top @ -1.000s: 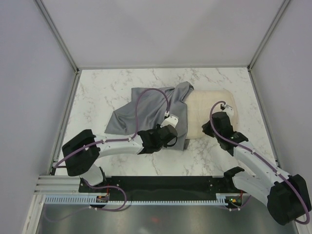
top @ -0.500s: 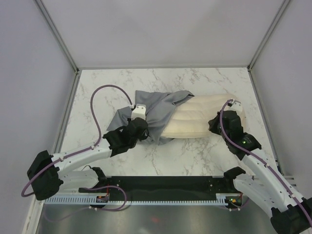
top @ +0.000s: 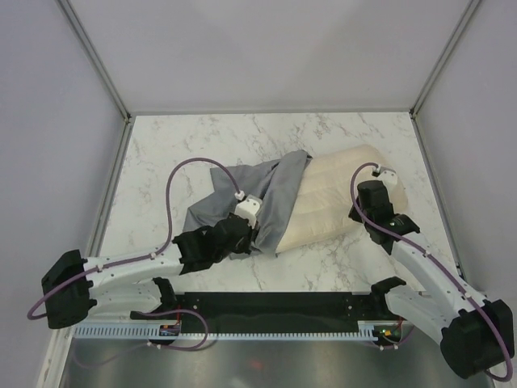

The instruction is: Remove the pillowcase from the pillow

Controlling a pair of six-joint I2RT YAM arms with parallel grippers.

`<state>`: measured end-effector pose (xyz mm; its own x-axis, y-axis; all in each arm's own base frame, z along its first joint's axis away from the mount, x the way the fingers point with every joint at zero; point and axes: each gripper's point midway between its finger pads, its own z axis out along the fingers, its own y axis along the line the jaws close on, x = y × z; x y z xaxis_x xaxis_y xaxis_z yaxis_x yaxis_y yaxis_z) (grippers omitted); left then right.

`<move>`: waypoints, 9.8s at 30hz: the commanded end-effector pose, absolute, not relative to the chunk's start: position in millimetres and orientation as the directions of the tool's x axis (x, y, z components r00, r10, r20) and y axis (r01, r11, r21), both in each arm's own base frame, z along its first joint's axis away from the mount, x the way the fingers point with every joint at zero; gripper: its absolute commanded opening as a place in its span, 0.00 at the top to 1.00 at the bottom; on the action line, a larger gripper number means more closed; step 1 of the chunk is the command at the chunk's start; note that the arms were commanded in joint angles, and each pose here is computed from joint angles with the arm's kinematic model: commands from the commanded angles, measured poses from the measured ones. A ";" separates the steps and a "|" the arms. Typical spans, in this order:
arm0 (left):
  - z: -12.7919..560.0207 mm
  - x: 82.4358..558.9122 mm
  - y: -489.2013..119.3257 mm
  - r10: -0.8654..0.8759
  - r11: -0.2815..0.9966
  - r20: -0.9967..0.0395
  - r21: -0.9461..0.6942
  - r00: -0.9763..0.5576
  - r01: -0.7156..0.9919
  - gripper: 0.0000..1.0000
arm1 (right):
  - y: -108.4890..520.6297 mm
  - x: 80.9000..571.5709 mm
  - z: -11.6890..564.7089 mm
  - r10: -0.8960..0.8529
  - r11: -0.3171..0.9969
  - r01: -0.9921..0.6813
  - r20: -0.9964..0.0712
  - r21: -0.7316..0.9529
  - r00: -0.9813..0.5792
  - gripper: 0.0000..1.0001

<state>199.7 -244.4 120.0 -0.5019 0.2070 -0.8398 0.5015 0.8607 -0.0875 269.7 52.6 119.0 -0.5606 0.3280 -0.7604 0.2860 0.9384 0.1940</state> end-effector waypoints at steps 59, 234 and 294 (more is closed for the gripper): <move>196.4 185.1 -298.7 0.091 0.895 -0.909 -0.105 -0.406 0.435 0.00 | 115.0 262.8 58.7 0.360 0.872 0.072 -0.532 0.485 -0.766 0.19; 111.4 187.8 -234.5 0.082 0.979 -0.822 -0.040 -0.563 0.200 0.98 | 58.0 273.7 100.2 0.466 0.864 0.170 -0.626 0.474 -0.625 1.00; 208.7 291.9 12.0 -0.451 0.865 -0.819 -0.303 -0.355 -0.400 0.98 | -16.8 279.5 127.4 0.474 0.880 0.331 -0.687 0.342 -0.550 1.00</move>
